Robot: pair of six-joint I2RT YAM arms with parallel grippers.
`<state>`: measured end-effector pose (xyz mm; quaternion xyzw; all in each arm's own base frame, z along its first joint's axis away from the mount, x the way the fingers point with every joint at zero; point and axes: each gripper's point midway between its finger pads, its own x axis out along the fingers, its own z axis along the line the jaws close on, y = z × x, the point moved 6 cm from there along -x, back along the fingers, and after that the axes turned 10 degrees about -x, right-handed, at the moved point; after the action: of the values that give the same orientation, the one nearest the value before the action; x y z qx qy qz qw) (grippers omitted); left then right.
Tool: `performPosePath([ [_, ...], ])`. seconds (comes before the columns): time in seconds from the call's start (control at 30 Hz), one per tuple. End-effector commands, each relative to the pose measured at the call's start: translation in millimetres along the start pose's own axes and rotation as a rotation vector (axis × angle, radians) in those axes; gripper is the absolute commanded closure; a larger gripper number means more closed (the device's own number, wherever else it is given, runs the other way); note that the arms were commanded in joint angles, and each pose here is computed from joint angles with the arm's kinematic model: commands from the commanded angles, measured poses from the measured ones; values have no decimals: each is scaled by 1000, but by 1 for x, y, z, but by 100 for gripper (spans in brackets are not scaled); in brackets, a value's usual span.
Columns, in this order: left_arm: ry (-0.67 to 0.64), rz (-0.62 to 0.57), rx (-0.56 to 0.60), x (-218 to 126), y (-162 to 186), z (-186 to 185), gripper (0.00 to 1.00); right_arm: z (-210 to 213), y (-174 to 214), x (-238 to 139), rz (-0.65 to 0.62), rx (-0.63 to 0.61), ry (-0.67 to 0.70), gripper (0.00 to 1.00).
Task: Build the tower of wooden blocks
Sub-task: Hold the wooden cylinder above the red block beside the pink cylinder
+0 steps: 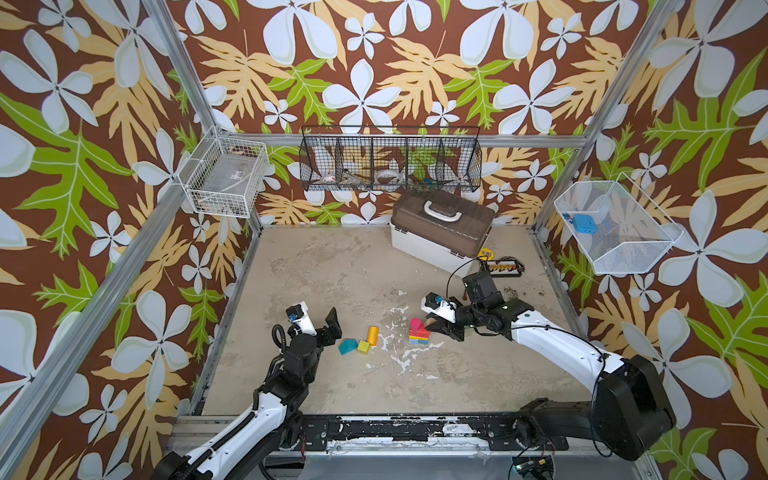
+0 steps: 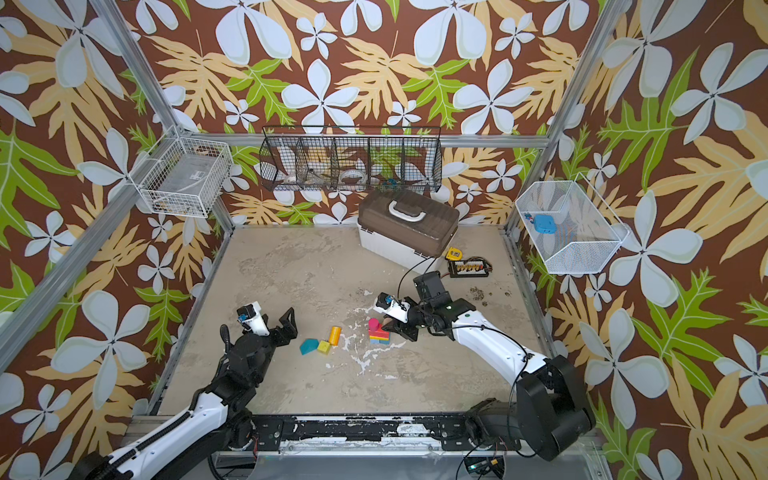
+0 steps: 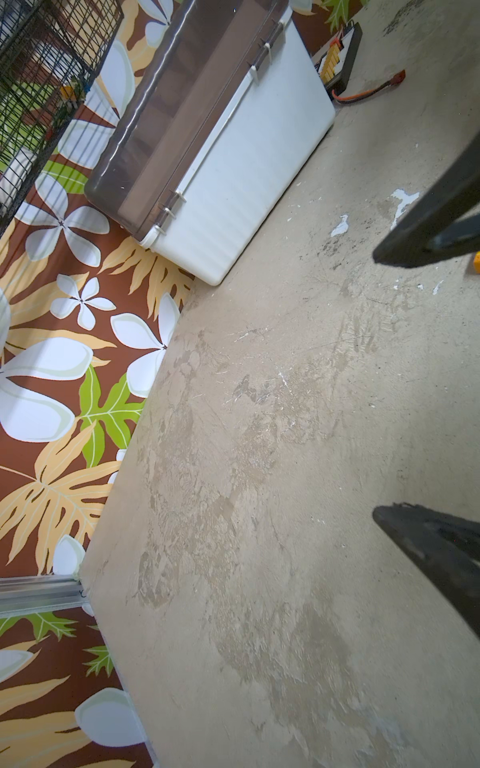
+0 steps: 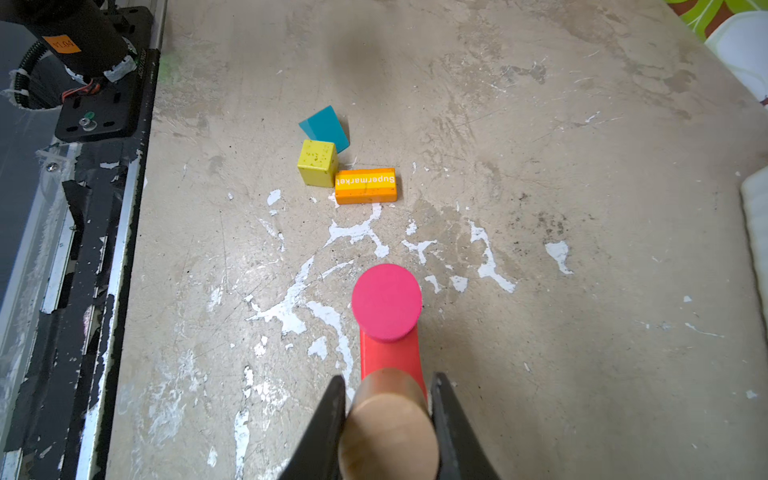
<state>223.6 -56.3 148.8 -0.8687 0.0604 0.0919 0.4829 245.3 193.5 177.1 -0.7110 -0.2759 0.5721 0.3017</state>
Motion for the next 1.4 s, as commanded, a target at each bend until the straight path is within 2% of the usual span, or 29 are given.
performPosePath([
  [0.0, 15, -30, -8, 0, -6, -3, 10, 0, 0, 1, 4, 12, -7, 98],
  [0.53, 16, -30, -9, 0, -6, -3, 10, -2, 0, 7, 11, 32, -16, 96],
  [1.37, 14, -28, -9, 0, -5, -3, 10, -5, 2, 15, 40, 41, -7, 84],
])
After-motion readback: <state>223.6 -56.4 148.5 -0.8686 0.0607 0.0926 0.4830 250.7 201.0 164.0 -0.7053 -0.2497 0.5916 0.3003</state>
